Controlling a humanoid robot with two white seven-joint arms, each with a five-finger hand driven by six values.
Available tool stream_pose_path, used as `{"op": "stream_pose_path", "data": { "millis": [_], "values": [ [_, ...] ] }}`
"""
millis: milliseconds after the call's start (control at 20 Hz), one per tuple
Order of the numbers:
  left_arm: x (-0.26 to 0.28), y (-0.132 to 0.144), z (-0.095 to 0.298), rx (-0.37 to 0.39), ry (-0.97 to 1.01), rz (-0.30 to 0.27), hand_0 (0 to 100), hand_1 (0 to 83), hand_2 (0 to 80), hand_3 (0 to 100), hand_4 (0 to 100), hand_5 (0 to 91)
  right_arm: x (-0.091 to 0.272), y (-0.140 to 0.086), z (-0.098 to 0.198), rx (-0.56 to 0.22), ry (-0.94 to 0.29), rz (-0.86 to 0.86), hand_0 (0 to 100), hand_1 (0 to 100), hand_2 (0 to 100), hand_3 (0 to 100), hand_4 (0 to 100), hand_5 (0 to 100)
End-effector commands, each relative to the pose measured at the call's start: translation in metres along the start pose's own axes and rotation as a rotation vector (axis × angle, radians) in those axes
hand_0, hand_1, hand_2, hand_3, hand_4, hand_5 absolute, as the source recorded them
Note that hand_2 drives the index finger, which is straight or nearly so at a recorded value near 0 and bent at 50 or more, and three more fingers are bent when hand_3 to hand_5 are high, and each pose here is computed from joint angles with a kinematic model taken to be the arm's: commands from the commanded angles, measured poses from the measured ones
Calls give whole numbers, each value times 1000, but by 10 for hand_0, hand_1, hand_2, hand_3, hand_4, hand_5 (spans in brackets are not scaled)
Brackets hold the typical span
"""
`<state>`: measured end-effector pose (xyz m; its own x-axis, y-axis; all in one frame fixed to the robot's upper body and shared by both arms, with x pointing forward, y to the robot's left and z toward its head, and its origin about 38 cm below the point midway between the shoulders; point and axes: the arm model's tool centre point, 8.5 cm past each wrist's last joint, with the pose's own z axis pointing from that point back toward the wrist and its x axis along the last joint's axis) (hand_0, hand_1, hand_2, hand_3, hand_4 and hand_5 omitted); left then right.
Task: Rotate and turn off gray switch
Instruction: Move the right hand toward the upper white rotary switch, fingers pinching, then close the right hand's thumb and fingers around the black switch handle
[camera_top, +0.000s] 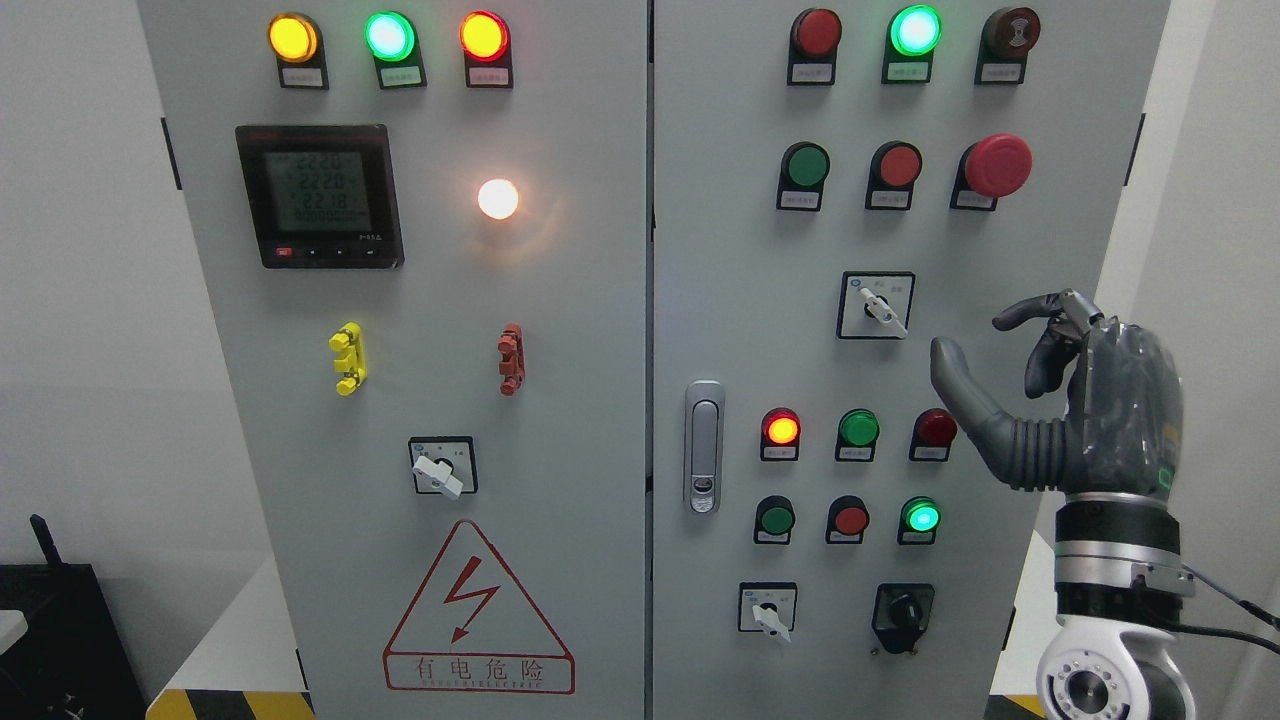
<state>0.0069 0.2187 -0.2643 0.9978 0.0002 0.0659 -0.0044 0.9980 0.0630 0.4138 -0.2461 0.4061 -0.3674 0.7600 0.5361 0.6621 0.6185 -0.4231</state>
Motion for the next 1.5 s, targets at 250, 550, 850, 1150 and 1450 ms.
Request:
{"op": "stream_pose_path", "data": {
  "millis": [250, 550, 850, 1150, 1450],
  "values": [
    [15, 0, -1, 1, -33, 29, 120, 389, 0, 0, 0, 0, 25, 20, 4, 32, -27, -85, 94, 456, 550, 1000, 986, 1000],
    [15, 0, -1, 1, -33, 29, 120, 389, 0, 0, 0, 0, 29, 25, 4, 32, -3, -95, 92, 448, 554, 1000, 984, 1000],
    [15, 0, -1, 1, -33, 29, 120, 389, 0, 0, 0, 0, 24, 30, 4, 39, 43, -90, 90, 445, 556, 1000, 982, 1000],
    [15, 0, -1, 1, -33, 29, 120, 389, 0, 0, 0, 0, 22, 36, -2, 49, 56, -90, 90, 440, 552, 1000, 980, 1000],
    [15, 0, -1, 1, -33, 29, 120, 389, 0, 0, 0, 0, 16, 38, -6, 45, 74, -78, 86, 444, 536, 988, 975, 1000]
  ]
}}
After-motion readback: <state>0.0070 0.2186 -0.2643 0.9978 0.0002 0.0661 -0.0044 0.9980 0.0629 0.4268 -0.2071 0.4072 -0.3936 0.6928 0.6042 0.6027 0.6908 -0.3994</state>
